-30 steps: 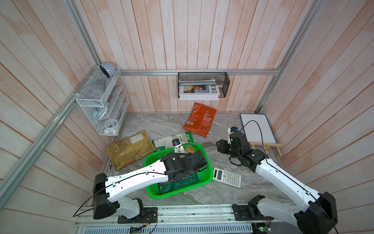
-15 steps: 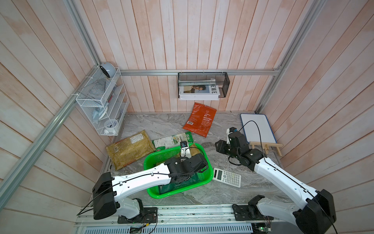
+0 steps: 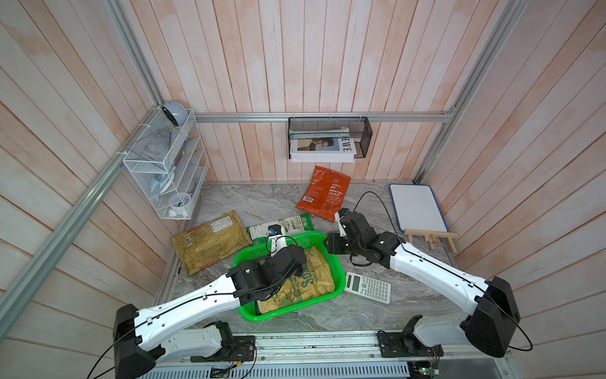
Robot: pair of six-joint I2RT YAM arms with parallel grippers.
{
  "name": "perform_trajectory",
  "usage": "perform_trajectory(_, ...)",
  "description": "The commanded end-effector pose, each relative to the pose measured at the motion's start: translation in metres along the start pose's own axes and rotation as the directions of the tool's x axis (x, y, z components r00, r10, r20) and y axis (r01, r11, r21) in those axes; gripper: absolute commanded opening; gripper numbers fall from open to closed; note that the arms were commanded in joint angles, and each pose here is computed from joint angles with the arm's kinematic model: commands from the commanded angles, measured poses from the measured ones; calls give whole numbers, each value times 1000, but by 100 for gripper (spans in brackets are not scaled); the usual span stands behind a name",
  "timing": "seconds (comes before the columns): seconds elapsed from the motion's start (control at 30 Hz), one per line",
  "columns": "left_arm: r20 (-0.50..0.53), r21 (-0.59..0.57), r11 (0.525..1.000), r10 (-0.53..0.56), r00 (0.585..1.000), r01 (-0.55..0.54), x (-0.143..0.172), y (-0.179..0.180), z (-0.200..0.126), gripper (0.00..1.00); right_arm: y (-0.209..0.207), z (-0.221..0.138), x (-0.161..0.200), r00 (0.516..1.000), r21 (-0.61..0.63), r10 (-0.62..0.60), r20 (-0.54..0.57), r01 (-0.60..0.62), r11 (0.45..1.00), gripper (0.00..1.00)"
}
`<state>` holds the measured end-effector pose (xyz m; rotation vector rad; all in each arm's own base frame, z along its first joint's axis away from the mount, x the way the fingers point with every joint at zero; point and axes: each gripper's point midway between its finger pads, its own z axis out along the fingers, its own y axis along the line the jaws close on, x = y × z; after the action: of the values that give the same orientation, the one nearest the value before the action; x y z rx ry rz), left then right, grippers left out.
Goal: Put the potato chips into the basket
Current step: Place the potato chip in the basket.
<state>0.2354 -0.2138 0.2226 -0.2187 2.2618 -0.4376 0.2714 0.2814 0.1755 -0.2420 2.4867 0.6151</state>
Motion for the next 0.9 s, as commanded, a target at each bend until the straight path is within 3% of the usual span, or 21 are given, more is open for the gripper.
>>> perform_trajectory(0.0, -16, -163, 986, -17, 1000, 14, -2, 54, 5, 70, 22, 12, 30, 985, -12, -134, -109, 134, 991, 54)
perform_trajectory(0.13, -68, -287, 958, -26, 997, 5, -6, 94, 5, 70, 48, 29, 52, 947, -51, -253, -196, 248, 967, 56)
perform_trajectory(0.3, -84, -355, 934, -55, 995, 21, -14, 124, 5, 70, 42, 55, 78, 883, -20, -320, -344, 333, 943, 59)
perform_trajectory(0.5, -104, -406, 908, -159, 982, 104, -22, 161, 15, 70, 22, 74, 111, 741, 16, -330, -585, 417, 909, 61)
perform_trajectory(0.57, -96, -412, 901, -191, 977, 135, -26, 170, 18, 70, 20, 75, 115, 722, 20, -330, -608, 429, 903, 62)
perform_trajectory(0.87, -71, -441, 872, -270, 960, 213, -45, 201, 37, 70, 33, 54, 69, 807, 50, -356, -471, 427, 903, 62)
